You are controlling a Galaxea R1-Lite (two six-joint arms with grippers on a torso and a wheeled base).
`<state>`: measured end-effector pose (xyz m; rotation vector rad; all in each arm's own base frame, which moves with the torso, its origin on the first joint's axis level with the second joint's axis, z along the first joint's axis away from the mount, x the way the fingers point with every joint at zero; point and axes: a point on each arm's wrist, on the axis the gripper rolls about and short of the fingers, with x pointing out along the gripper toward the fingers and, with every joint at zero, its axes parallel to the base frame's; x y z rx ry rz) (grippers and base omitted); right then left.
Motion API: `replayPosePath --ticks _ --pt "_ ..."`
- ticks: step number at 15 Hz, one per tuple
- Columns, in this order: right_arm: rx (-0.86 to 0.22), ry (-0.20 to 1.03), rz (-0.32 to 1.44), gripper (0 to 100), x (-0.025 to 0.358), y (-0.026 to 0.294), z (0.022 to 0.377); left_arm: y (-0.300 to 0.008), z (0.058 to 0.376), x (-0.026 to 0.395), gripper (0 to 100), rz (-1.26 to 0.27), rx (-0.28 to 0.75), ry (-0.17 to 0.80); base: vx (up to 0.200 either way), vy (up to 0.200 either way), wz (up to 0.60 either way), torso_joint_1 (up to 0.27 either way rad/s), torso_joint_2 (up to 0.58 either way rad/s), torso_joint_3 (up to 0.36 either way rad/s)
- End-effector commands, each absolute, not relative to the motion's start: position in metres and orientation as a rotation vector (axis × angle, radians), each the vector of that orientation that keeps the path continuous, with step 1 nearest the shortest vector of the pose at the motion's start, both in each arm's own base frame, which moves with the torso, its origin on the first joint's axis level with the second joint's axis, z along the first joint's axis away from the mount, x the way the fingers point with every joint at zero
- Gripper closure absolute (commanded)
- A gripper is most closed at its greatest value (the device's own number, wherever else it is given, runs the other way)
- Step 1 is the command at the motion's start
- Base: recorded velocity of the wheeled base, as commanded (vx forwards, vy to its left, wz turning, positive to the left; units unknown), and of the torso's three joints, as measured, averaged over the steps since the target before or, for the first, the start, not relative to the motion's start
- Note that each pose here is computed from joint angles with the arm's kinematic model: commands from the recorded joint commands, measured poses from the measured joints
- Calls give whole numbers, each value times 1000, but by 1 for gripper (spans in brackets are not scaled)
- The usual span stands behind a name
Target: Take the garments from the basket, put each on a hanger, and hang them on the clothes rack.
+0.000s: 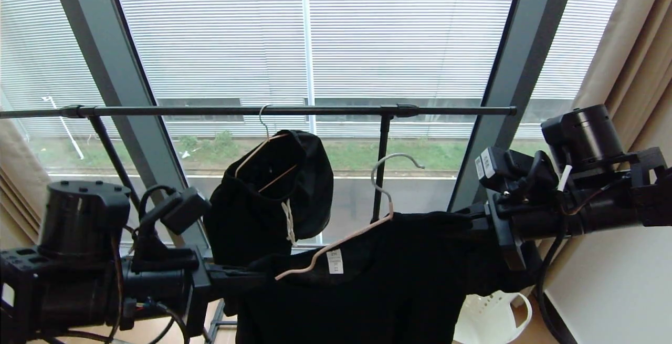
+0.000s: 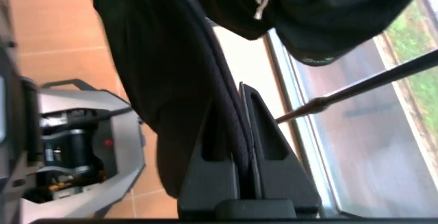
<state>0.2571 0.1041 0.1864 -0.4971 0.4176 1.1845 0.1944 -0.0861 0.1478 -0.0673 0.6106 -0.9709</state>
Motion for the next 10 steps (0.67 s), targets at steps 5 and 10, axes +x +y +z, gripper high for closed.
replayPosePath --ticks 5,10 --pt "-480 400 1205 100 253 104 190 -109 214 180 100 -932 81 447 0 0 0 0 0 0" --pt "-278 376 1237 100 262 102 197 -106 213 178 100 -908 85 453 0 0 0 0 0 0"
